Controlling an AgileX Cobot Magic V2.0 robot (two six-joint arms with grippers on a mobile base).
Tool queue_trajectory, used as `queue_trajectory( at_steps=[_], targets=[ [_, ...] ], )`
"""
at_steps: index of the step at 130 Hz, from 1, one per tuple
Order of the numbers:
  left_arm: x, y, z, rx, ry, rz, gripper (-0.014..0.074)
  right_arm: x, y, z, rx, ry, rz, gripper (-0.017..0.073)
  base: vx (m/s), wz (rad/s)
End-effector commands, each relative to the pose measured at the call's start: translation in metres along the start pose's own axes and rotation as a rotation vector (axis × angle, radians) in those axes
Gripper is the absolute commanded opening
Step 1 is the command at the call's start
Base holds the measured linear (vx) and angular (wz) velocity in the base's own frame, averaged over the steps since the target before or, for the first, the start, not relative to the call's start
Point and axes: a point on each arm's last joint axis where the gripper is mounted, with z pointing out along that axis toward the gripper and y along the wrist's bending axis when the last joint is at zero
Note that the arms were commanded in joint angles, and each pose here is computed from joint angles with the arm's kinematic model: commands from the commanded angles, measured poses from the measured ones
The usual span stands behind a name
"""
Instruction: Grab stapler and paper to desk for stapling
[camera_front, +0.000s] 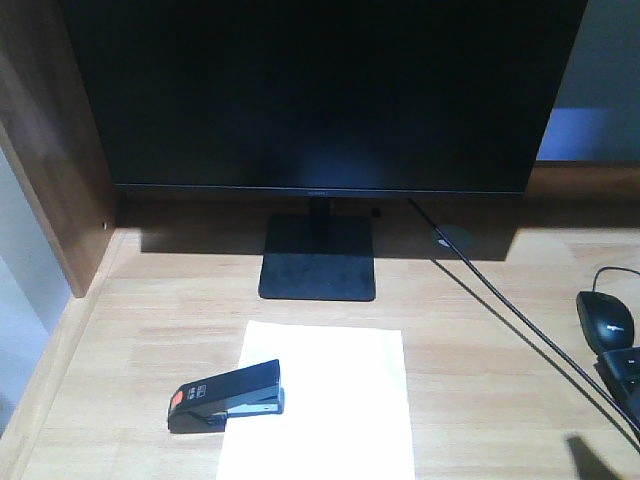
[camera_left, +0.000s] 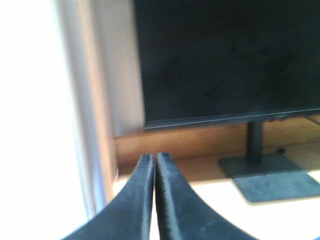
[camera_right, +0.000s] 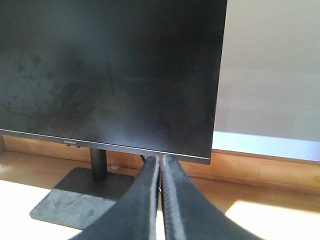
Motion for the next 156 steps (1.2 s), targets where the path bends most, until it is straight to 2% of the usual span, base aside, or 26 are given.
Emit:
queue_trajectory(
  at_steps=[1, 30, 156],
  targets=[
    [-0.005, 0.002, -0.002, -0.033, -0.097, -0.034, -0.0006, -0.009, -0.001, 0.000, 0.008, -0.023, -0.016, -0.0006, 0.00, 0.00],
    [0.012, 0.003, 0.000, -0.052, -0.038, -0.057, -0.0006, -0.009, -0.001, 0.000, 0.008, -0.023, -0.016, -0.0006, 0.00, 0.00],
    [0.011, 0.003, 0.000, -0.052, -0.038, -0.057, -0.0006, -0.009, -0.001, 0.000, 0.008, -0.023, -0.016, -0.0006, 0.00, 0.00]
  ],
)
